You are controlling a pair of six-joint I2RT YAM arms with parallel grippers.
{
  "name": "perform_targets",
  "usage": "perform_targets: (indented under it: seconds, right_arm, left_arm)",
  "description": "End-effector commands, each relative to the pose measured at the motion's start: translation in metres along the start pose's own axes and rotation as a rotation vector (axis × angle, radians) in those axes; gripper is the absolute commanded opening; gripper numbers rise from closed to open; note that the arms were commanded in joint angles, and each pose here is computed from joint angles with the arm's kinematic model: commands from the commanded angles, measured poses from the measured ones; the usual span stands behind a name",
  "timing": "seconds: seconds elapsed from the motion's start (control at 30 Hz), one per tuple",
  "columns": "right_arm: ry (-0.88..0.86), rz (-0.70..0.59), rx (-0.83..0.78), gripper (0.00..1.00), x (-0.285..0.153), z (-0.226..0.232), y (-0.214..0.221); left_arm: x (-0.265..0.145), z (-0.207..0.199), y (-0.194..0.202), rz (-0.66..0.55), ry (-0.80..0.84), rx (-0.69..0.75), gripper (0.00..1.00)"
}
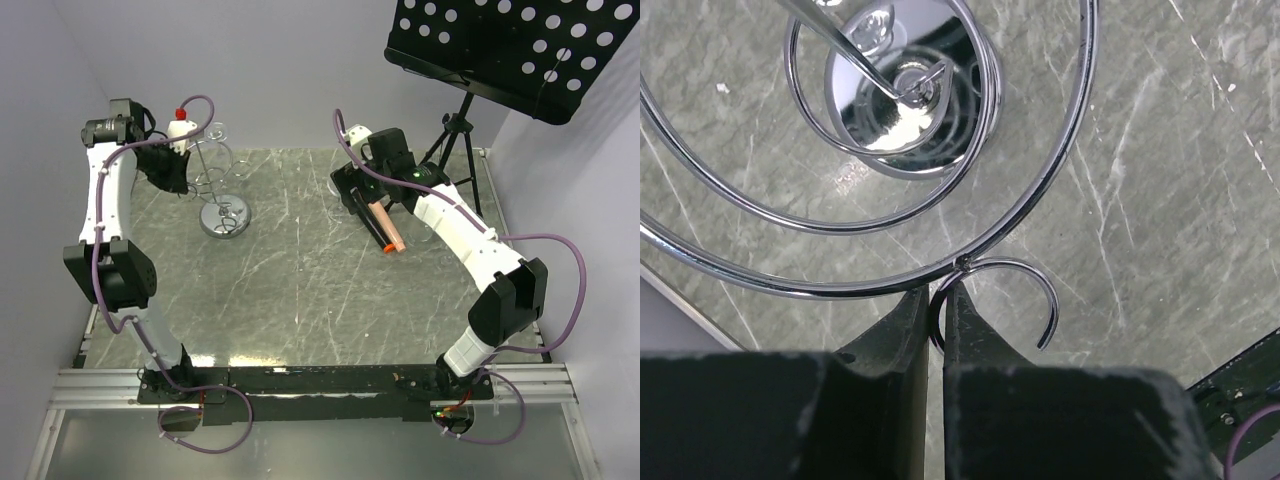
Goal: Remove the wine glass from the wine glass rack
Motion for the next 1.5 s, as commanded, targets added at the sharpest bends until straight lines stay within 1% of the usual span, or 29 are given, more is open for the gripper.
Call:
perform_targets:
  seconds: [0.0, 0.17, 0.27, 0.3, 0.33, 0.37, 0.4, 0.47, 0.57, 0.67, 0.8, 0.97, 1.13, 1.27, 1.37, 1.4, 1.47]
  right_arm:
    - [0.005, -0.069, -0.022, 1.0, -0.014, 0.003, -0.019]
    - [0.004, -0.065, -0.022, 1.0, -0.013, 0.003, -0.019]
    - [0.0, -0.065, -0.024, 1.0, -0.012, 0.005, -0.019]
    - [0.0, -0.063, -0.024, 1.0, -0.012, 0.005, -0.018]
    - [-0.001, -0.061, -0.024, 1.0, -0.012, 0.005, -0.018]
    - [-0.002, -0.063, -0.025, 1.0, -0.013, 0.006, -0.018]
    - [-0.002, -0.061, -0.025, 1.0, -0.012, 0.006, -0.018]
    - [-0.003, -0.06, -0.026, 1.0, -0.012, 0.007, -0.017]
    - [-0.005, -0.061, -0.027, 1.0, -0.012, 0.007, -0.016]
    - [0.0, -0.061, -0.03, 1.0, -0.013, 0.006, -0.015]
    - [0.003, -0.063, -0.032, 1.0, -0.013, 0.006, -0.015]
    - [0.003, -0.065, -0.033, 1.0, -0.012, 0.006, -0.016]
    - [0.008, -0.063, -0.037, 1.0, -0.012, 0.005, -0.016]
    - [0.011, -0.062, -0.04, 1.0, -0.012, 0.005, -0.014]
    - [0.016, -0.065, -0.041, 1.0, -0.013, 0.004, -0.015]
    - [0.016, -0.064, -0.043, 1.0, -0.013, 0.004, -0.014]
    - [0.014, -0.064, -0.041, 1.0, -0.014, 0.004, -0.014]
  left_arm:
    - [-0.017, -0.01, -0.014, -0.086, 0.04, 0.09, 0.01]
    - [-0.022, -0.008, -0.013, -0.129, 0.049, 0.084, 0.01]
    - [-0.02, -0.003, -0.002, -0.115, 0.049, 0.059, 0.01]
    - [-0.019, 0.0, 0.0, -0.103, 0.044, 0.053, 0.04]
    - [-0.017, 0.003, 0.001, -0.091, 0.036, 0.041, 0.1]
    - [-0.016, 0.008, 0.003, -0.076, 0.024, 0.025, 0.25]
    - [-0.015, 0.014, 0.004, -0.06, 0.003, 0.003, 0.32]
    - [-0.015, 0.026, 0.006, -0.034, -0.052, -0.021, 0.4]
    - [-0.018, 0.037, 0.008, -0.024, -0.136, -0.031, 0.47]
    - [-0.023, 0.051, 0.005, -0.027, -0.227, -0.031, 0.49]
    - [-0.032, 0.069, 0.007, -0.001, -0.333, -0.035, 0.5]
    - [-0.046, 0.091, 0.007, 0.022, -0.464, 0.011, 0.51]
    - [-0.055, 0.109, 0.013, 0.082, -0.554, 0.054, 0.54]
    - [-0.062, 0.127, 0.019, 0.113, -0.643, 0.035, 0.56]
    - [-0.071, 0.139, 0.015, 0.086, -0.711, 0.003, 0.59]
    - [-0.075, 0.143, 0.016, 0.093, -0.744, -0.012, 0.61]
    - [-0.081, 0.153, 0.014, 0.074, -0.817, -0.041, 0.68]
Point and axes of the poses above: each gripper's point midway between its finger pads, its own x axis out along the fingers, its own z axis along the line the jaws close on, y = z × x, the point moved 1 cm from there along -x, back along the fingers, and after that the axes turned 13 degrees about x, right-handed, at the moved point
